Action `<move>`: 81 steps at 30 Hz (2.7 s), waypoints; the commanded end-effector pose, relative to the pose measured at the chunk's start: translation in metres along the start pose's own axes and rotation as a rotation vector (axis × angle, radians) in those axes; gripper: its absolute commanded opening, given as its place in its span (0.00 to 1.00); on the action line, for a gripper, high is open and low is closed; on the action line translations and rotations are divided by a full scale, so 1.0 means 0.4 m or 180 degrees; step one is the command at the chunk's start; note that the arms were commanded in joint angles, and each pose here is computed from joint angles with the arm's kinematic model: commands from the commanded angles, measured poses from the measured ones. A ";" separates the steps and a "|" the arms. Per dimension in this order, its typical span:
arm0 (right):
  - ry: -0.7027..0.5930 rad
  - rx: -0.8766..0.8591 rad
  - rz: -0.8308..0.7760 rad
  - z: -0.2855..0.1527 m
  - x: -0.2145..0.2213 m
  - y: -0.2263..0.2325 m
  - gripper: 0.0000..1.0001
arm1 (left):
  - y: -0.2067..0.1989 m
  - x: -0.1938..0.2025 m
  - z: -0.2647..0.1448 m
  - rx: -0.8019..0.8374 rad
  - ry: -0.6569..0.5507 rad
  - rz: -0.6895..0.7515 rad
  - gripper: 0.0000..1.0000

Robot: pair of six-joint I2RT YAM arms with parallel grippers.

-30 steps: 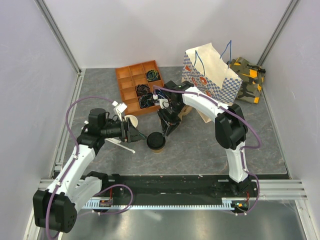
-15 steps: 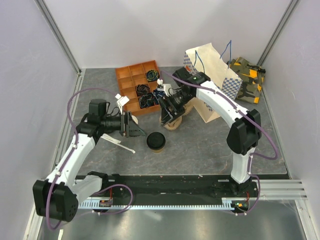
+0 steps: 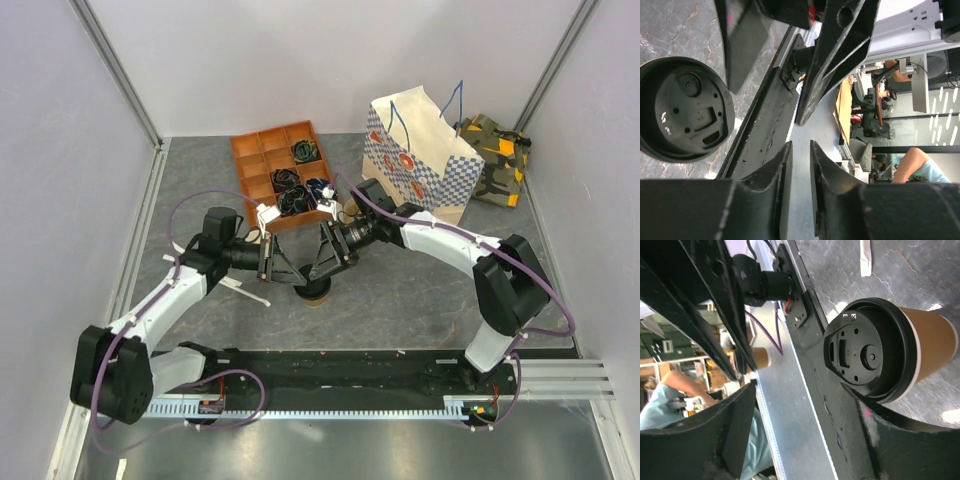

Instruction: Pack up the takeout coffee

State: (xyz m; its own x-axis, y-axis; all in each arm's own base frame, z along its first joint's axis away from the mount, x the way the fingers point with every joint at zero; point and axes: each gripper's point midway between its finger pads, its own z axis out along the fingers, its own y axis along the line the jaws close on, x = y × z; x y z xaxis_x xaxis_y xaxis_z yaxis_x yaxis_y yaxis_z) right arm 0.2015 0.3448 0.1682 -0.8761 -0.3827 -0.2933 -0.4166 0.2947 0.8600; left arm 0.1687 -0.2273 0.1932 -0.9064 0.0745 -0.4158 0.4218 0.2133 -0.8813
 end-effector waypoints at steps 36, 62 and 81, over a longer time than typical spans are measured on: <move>-0.0013 -0.0189 0.0534 0.048 0.039 -0.118 0.51 | 0.200 -0.015 0.081 -0.0532 0.0087 -0.0551 0.17; 0.0157 0.0009 0.0646 0.062 0.054 -0.172 0.52 | 0.337 0.063 0.088 -0.0820 0.0291 -0.1215 0.02; 0.0332 -0.0002 0.0670 0.079 0.094 -0.223 0.51 | 0.262 0.016 0.078 -0.0633 0.0172 -0.0936 0.02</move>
State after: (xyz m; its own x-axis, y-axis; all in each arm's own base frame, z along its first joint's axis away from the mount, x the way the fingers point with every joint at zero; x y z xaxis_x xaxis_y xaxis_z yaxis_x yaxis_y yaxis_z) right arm 0.1952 0.3424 0.1306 -0.9041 -0.4185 -0.0864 -0.1925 0.2184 0.9567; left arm 0.2024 -0.2428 0.1113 -0.9934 0.0858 -0.0767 0.0993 0.3013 -0.9483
